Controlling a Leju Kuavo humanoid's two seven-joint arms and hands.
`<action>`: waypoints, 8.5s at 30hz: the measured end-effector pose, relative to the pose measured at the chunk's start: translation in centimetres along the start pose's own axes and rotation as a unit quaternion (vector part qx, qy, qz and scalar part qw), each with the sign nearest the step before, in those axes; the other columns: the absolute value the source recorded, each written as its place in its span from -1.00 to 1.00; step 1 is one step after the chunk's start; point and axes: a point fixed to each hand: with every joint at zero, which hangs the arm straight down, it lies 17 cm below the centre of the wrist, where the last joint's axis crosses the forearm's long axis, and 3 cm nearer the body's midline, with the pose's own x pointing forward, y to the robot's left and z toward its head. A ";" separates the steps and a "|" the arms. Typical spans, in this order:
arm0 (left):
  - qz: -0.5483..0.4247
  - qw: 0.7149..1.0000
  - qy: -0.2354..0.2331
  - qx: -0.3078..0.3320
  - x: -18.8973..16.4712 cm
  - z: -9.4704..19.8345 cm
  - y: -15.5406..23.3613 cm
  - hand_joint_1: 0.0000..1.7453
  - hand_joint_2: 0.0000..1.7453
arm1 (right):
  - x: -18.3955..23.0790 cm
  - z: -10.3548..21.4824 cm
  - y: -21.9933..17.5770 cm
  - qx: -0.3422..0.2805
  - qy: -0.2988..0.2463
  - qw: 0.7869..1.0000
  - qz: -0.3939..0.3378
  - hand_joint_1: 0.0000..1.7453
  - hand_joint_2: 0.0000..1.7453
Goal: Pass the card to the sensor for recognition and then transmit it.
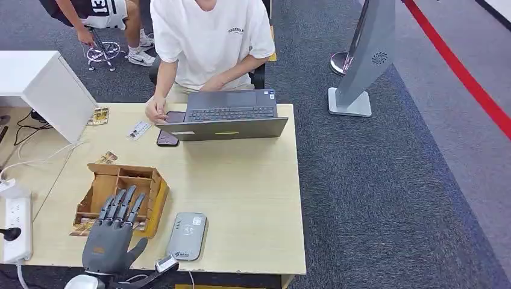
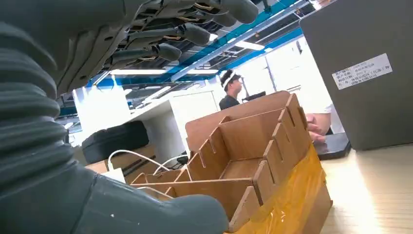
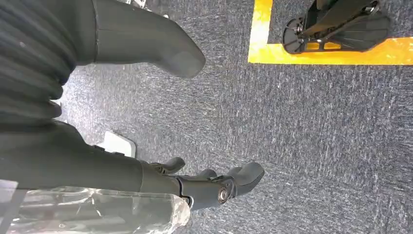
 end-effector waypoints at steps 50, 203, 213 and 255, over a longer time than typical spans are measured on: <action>-0.013 0.994 0.087 -0.057 -8.0 4.6 -2.6 -1.00 1.00 | -0.4 0.0 -0.7 -0.007 0.008 1.000 -0.017 -1.00 1.00; 0.060 0.991 0.124 -0.006 -6.1 0.4 4.9 1.00 1.00 | -0.3 0.5 -1.7 -0.011 0.013 1.000 0.002 -1.00 1.00; 0.012 0.979 0.202 0.015 -11.4 -4.3 9.3 1.00 1.00 | -0.2 0.2 -1.3 0.001 0.017 0.999 0.027 -1.00 1.00; -0.071 0.977 0.167 0.115 -11.9 -12.5 21.0 -1.00 1.00 | -4.0 -0.9 -1.0 0.009 0.057 0.998 0.038 -1.00 1.00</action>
